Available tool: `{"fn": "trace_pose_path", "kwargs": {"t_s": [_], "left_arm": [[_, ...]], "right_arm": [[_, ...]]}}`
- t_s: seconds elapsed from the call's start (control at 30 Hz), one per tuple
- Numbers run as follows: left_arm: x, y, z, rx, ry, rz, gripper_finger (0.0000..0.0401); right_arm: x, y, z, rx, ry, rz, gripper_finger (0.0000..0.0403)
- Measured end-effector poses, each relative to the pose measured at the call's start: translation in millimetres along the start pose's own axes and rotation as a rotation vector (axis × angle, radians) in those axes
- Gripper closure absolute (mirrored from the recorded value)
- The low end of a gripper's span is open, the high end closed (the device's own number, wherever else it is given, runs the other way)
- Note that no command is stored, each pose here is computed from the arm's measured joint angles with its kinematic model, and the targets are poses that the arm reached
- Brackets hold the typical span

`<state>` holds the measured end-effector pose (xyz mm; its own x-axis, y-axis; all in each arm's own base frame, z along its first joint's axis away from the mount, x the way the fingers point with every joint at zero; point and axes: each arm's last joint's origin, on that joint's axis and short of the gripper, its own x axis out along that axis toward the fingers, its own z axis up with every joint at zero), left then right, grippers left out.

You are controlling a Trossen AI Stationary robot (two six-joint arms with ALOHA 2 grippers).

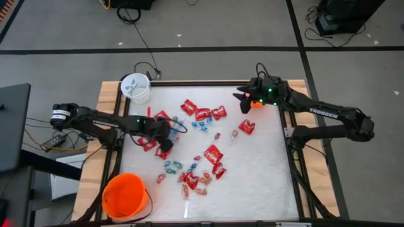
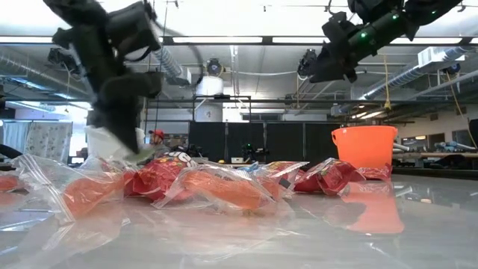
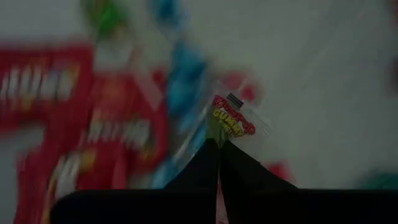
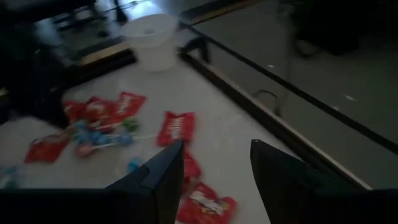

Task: Sort candy by brand, put in halloween buckets
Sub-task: Put the green gummy into the top orange bucket

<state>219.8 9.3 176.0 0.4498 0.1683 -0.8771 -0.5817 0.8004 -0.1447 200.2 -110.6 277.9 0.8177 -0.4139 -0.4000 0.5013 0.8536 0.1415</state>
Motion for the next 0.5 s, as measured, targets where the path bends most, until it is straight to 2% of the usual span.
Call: {"fn": "trace_pose_path", "kwargs": {"t_s": [0.13,0.23,0.4,0.5], "left_arm": [[-8.4,-14.5,21.4,0.086,-0.143,-0.13,0.0391],[-15.1,-24.2,36.9,0.103,-0.291,-0.215,0.0393],[-25.1,-33.9,54.0,0.069,-0.489,-0.325,0.0394],[-29.1,-36.2,59.2,0.058,-0.558,-0.348,0.0394]], "right_arm": [[21.3,16.6,-5.4,-0.067,0.014,0.138,0.0209],[41.7,31.5,-9.4,-0.106,-0.008,0.301,0.0209],[66.3,51.4,-12.1,-0.03,-0.069,0.551,0.0209],[74.5,58.9,-13.3,-0.041,-0.11,0.638,0.0209]]}}
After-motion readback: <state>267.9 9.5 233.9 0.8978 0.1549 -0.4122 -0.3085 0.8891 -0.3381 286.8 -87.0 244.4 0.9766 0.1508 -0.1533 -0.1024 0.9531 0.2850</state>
